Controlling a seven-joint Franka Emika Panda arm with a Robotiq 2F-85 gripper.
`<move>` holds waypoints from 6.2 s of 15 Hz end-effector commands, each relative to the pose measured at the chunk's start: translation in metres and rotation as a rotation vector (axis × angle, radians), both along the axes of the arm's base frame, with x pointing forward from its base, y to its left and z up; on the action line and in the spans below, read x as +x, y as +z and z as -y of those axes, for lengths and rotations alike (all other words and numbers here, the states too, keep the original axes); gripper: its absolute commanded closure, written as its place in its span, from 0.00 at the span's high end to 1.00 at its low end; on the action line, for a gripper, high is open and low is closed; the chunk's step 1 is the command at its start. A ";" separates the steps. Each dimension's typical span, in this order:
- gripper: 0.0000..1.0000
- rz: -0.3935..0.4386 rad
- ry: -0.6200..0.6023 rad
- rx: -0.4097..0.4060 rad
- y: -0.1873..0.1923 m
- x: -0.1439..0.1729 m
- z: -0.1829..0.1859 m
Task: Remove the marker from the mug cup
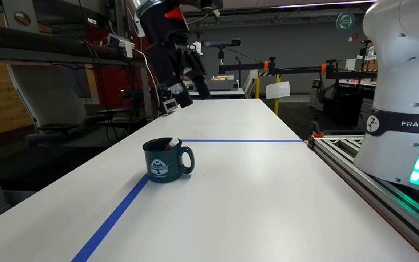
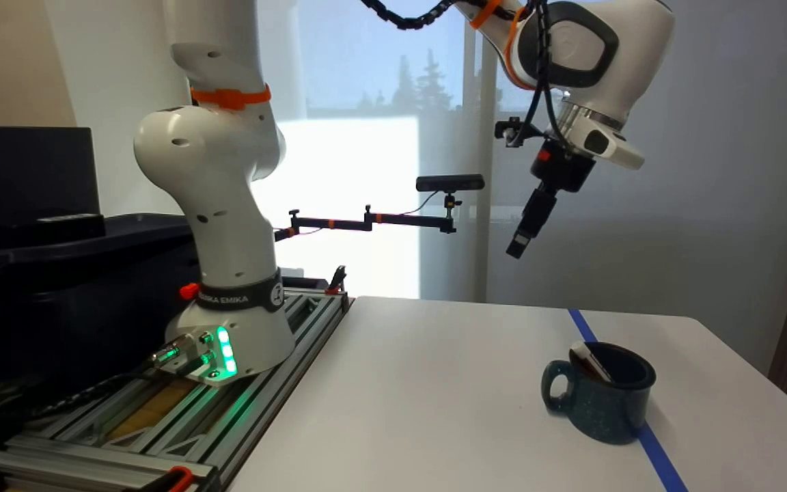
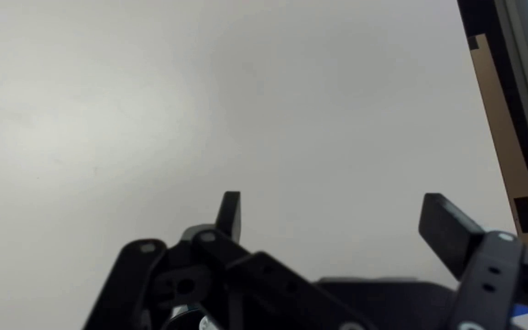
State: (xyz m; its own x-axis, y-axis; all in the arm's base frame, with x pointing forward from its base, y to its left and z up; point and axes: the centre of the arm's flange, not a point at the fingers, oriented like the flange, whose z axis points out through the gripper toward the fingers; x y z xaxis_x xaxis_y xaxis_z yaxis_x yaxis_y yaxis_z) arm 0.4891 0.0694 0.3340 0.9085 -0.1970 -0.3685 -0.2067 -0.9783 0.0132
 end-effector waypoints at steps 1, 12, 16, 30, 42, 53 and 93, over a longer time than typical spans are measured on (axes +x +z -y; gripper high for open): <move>1.00 -0.043 -0.032 0.022 0.001 0.032 0.017; 1.00 -0.084 -0.126 0.029 -0.040 0.064 0.090; 1.00 -0.105 -0.094 0.045 -0.068 0.073 0.105; 1.00 -0.102 -0.094 0.005 -0.079 0.068 0.099; 1.00 -0.081 0.047 0.067 -0.086 0.111 0.113; 0.30 -0.065 0.140 0.102 -0.108 0.136 0.107; 0.05 -0.034 0.669 0.122 -0.036 0.015 0.053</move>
State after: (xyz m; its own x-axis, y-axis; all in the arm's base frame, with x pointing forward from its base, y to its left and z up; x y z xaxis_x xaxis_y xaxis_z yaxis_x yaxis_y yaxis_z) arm 0.5512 0.0052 0.2973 0.8307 0.3397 -0.4411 0.3250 -0.9391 -0.1111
